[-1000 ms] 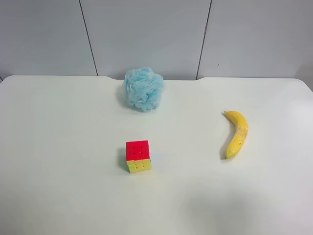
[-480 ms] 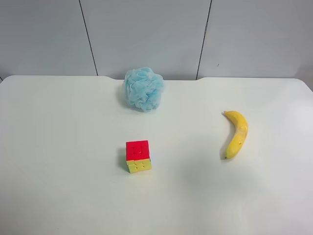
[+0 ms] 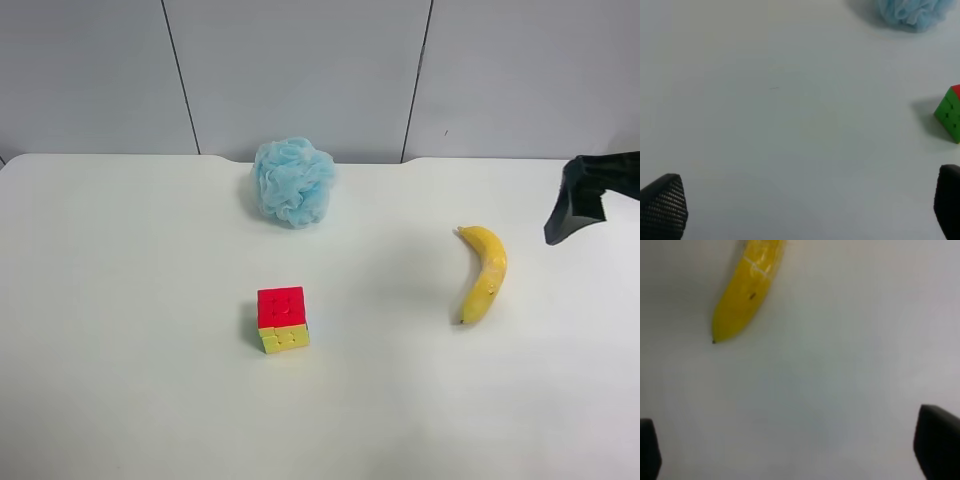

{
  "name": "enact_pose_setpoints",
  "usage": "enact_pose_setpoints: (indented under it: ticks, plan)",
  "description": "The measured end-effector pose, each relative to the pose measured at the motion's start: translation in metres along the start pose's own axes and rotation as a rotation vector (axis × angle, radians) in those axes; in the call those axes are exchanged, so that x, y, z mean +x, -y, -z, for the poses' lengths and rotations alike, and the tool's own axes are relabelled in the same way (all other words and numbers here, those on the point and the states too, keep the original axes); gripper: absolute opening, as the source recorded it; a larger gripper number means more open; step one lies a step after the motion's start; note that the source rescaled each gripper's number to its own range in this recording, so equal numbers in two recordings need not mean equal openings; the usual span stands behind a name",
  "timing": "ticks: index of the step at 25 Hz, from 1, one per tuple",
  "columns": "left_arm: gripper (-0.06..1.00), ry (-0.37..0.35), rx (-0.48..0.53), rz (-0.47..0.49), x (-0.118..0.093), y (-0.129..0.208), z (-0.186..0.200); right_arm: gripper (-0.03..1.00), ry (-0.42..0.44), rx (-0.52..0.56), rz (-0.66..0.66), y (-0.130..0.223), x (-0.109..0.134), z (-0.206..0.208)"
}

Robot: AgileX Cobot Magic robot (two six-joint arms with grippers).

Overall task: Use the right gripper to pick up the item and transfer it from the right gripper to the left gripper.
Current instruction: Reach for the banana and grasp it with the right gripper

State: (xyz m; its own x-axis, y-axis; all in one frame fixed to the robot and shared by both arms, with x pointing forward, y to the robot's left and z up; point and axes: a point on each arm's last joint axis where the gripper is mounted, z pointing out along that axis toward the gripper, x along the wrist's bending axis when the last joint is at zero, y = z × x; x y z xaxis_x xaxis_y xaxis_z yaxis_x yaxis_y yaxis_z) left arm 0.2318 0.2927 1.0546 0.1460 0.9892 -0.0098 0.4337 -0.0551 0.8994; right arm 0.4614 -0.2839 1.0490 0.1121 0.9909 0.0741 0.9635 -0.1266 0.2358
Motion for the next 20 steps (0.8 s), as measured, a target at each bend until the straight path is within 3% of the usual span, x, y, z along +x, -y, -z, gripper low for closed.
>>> enact_pose_setpoints:
  ticks: [11, 20]
  plan:
    - [1.0, 0.0, 0.0, 0.0, 0.0, 0.0, 0.0, 1.0, 0.036, 0.201, 0.002, -0.036, 0.031, -0.079]
    - [1.0, 0.0, 0.0, 0.0, 0.0, 0.0, 0.0, 1.0, 0.051, 0.225, -0.054, -0.044, 0.041, -0.134]
